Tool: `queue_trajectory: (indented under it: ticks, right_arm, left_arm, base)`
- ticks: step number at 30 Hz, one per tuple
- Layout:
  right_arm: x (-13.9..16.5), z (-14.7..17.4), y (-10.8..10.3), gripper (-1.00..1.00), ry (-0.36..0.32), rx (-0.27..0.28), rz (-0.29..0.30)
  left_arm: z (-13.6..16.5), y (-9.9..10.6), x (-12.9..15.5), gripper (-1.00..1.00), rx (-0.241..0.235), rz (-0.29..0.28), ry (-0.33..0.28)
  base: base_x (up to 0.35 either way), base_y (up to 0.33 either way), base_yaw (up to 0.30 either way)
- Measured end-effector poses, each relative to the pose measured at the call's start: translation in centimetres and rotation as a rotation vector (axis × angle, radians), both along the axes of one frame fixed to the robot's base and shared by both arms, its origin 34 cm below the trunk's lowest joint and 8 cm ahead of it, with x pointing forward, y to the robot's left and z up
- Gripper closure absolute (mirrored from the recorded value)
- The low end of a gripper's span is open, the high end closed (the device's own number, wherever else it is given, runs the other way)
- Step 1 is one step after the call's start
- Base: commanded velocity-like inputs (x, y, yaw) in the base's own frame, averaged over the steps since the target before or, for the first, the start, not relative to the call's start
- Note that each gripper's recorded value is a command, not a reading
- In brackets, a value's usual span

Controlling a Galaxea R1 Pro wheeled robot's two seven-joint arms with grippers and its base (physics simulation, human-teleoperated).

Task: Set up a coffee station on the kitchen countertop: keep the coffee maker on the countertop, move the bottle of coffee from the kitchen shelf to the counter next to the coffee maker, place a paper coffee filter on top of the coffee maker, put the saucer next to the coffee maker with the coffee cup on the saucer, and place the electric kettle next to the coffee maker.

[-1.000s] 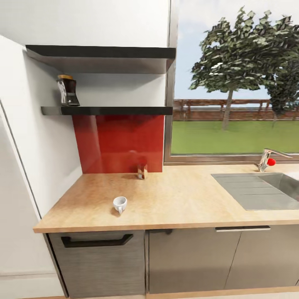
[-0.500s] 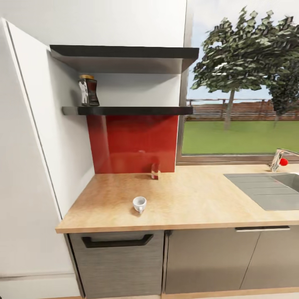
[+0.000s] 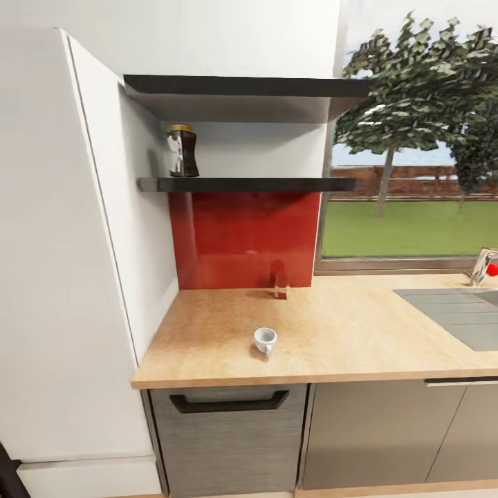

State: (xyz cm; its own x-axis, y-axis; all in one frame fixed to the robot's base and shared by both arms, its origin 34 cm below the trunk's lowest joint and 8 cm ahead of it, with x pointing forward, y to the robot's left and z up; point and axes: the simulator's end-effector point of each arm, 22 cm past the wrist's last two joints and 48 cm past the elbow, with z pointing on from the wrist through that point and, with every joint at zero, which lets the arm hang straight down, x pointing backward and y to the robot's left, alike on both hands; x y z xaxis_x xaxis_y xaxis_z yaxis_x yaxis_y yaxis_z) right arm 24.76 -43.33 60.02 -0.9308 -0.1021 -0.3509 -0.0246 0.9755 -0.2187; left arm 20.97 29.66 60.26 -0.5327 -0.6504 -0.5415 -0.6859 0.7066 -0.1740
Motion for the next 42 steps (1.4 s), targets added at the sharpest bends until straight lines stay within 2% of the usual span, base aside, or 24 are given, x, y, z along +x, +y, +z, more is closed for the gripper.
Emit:
queue_trajectory:
  ticks: [3,5,9,12,13,14,15,17,20,24,30,36,42]
  right_arm:
    - [0.0,0.0,0.0,-1.00,0.000,-0.001,0.000]
    - [0.0,0.0,-0.1,-1.00,0.000,-0.001,0.000]
    - [-0.1,0.0,0.0,-1.00,0.001,-0.001,0.000]
    - [0.0,0.1,-0.3,-1.00,0.001,-0.004,-0.004]
    - [0.0,0.0,-0.2,-1.00,0.002,-0.003,-0.001]
    - [0.0,0.0,0.0,-1.00,0.004,-0.001,0.002]
    - [0.0,-0.1,0.2,-1.00,0.004,0.001,0.005]
    - [0.0,-0.1,0.5,-1.00,0.005,0.004,0.008]
    - [0.0,-0.2,0.6,-1.00,0.006,0.005,0.008]
    - [0.0,-0.1,0.4,-1.00,0.002,0.003,0.004]
    - [0.1,0.1,-0.3,-1.00,-0.001,-0.005,-0.002]
    - [0.1,0.0,0.2,-1.00,-0.001,0.002,-0.002]
    - [0.0,-0.2,0.7,-1.00,-0.001,0.008,-0.003]
  left_arm:
    - [0.0,1.2,-0.6,-1.00,0.001,0.081,0.001]
    - [0.0,2.5,-1.3,-1.00,0.005,0.164,0.003]
    - [0.0,3.6,-1.9,-1.00,0.010,0.222,0.005]
    - [0.1,5.0,-2.5,-1.00,0.020,0.289,0.006]
    - [0.2,6.2,-3.4,-1.00,0.029,0.373,0.004]
    - [0.3,6.8,-3.7,-1.00,0.039,0.414,-0.001]
    - [0.6,7.5,-4.0,-1.00,0.059,0.447,-0.011]
    - [1.1,8.4,-4.3,-1.00,0.094,0.479,-0.028]
    - [1.4,8.8,-4.7,-1.00,0.121,0.491,-0.033]
    - [1.6,8.7,-5.1,-1.00,0.140,0.479,-0.028]
    - [1.5,8.8,-5.1,-1.00,0.140,0.472,-0.025]
    - [1.5,8.8,-5.1,-1.00,0.138,0.470,-0.024]
    - [1.5,8.8,-5.1,-1.00,0.138,0.469,-0.024]
  base:
    - [0.000,0.344,0.000]
    - [0.000,0.344,0.000]
    - [0.000,0.344,0.000]
    - [0.000,0.344,0.000]
    - [0.000,0.344,0.000]
    - [0.000,0.343,0.000]
    - [0.000,0.340,0.000]
    - [0.000,0.326,0.000]
    - [0.000,0.234,0.000]
    - [0.000,0.177,0.000]
    - [0.000,0.313,0.000]
    - [0.000,0.333,0.000]
    - [0.000,0.097,0.000]
